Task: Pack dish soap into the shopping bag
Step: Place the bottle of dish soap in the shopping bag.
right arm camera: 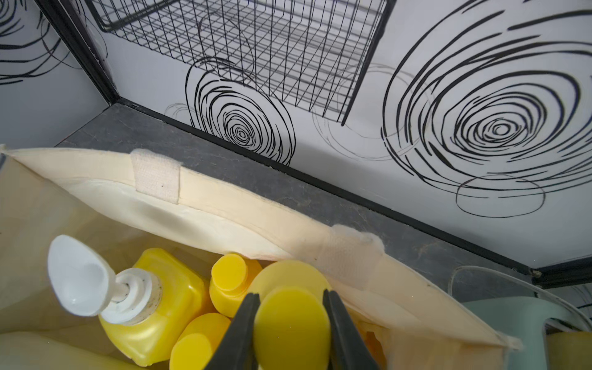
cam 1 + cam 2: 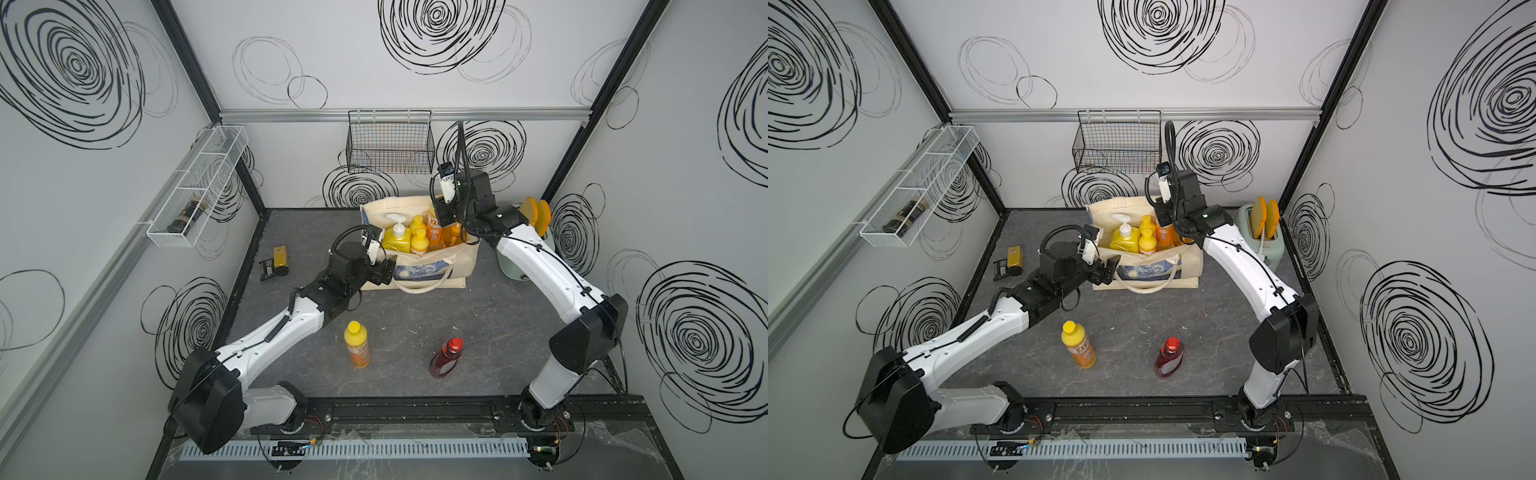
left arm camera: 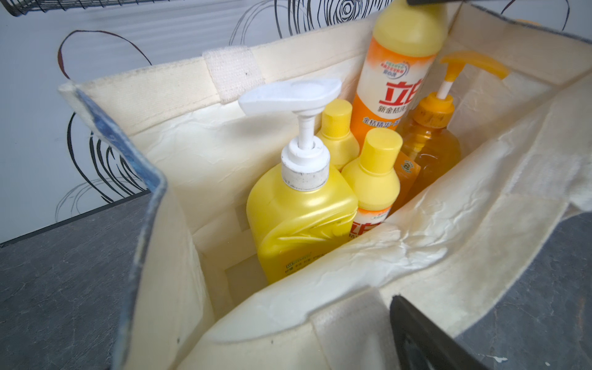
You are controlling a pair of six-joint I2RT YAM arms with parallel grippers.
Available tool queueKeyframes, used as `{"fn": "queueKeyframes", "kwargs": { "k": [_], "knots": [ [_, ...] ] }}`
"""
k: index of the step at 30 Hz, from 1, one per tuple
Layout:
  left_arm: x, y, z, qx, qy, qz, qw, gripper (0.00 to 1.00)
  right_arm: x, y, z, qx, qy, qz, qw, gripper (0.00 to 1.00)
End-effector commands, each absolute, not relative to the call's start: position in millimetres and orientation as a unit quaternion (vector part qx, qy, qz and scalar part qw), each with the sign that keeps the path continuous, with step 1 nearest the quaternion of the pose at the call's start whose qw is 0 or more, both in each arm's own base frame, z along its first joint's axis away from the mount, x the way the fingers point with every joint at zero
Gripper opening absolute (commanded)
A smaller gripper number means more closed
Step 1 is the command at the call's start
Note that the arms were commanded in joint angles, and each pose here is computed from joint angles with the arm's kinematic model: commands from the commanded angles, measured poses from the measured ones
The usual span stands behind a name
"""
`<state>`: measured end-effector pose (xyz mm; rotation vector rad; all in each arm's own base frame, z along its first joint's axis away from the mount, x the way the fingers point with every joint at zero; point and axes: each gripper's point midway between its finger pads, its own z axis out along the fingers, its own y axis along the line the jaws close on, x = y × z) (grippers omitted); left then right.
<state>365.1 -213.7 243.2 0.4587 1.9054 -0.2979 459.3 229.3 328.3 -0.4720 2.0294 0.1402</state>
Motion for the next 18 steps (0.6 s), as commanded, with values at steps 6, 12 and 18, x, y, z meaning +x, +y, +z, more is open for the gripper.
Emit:
{"fn": "queueKeyframes", "kwargs": {
  "k": [6,12,18],
  "knots": [
    [360.4,-219.0,267.3,0.198,0.784,-0.137,0.572,0.94,471.2,218.1,343.0,-0.174,0.824,0.056,0.536,0.15],
    [360.1,-220.1,267.6,0.199,0.783,-0.138,0.573,0.94,478.1,221.3,323.6,-0.178,0.833,0.061,0.520,0.16],
    [359.3,-220.7,268.2,0.200,0.783,-0.136,0.573,0.94,480.7,224.6,298.4,-0.182,0.844,0.061,0.501,0.19]
  ]
}}
